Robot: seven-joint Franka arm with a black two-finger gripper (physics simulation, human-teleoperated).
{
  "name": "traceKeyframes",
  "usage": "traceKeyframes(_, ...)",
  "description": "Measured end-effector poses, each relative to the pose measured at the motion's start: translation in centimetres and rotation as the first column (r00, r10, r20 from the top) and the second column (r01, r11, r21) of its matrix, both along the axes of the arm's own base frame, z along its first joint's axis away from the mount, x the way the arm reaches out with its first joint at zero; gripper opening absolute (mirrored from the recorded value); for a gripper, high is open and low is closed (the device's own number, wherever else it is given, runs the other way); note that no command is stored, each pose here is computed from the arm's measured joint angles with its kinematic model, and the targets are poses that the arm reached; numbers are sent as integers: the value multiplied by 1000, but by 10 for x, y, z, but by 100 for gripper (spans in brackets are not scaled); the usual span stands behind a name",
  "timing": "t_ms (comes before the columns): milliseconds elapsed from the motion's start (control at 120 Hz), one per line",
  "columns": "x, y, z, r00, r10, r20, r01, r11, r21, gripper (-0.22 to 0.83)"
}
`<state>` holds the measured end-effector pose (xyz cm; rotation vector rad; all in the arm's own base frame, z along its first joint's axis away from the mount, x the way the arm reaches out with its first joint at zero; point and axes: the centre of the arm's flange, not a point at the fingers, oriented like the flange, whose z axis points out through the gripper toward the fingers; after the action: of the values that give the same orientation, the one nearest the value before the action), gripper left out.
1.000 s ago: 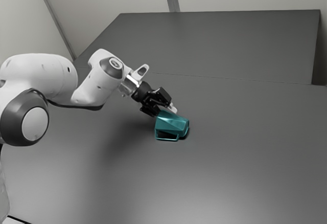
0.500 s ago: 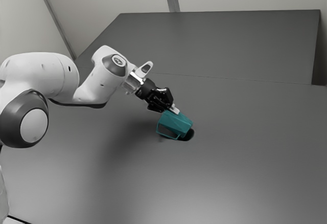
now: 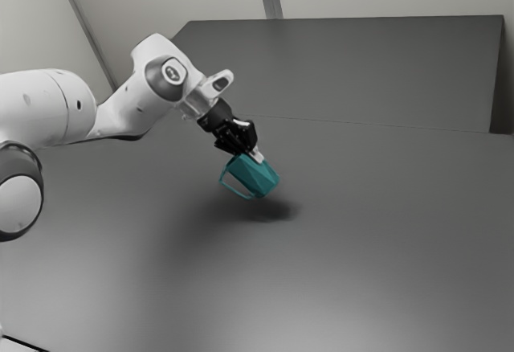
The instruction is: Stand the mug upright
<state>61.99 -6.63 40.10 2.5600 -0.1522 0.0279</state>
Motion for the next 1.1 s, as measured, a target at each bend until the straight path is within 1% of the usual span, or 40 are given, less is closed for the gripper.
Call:
traceKeyframes(117, -3, 15, 17, 999, -43, 23, 40, 989, 143, -17)
traceKeyframes(200, -3, 24, 17, 997, -76, 19, 70, 967, 244, -17)
traceKeyframes(283, 4, 27, 28, 993, -114, 38, 95, 938, 332, -17)
traceKeyframes(442, 20, 23, 13, 983, -185, 12, 159, 875, 457, -17)
traceKeyframes(608, 30, 19, -15, 969, -243, -35, 224, 814, 535, -17)
traceKeyframes(758, 38, 8, -28, 952, -305, -26, 261, 766, 588, -17)
traceKeyframes(883, 44, 5, -44, 942, -335, -17, 276, 746, 605, -17)
traceKeyframes(1100, 49, 2, -52, 931, -366, 11, 282, 736, 615, -17)
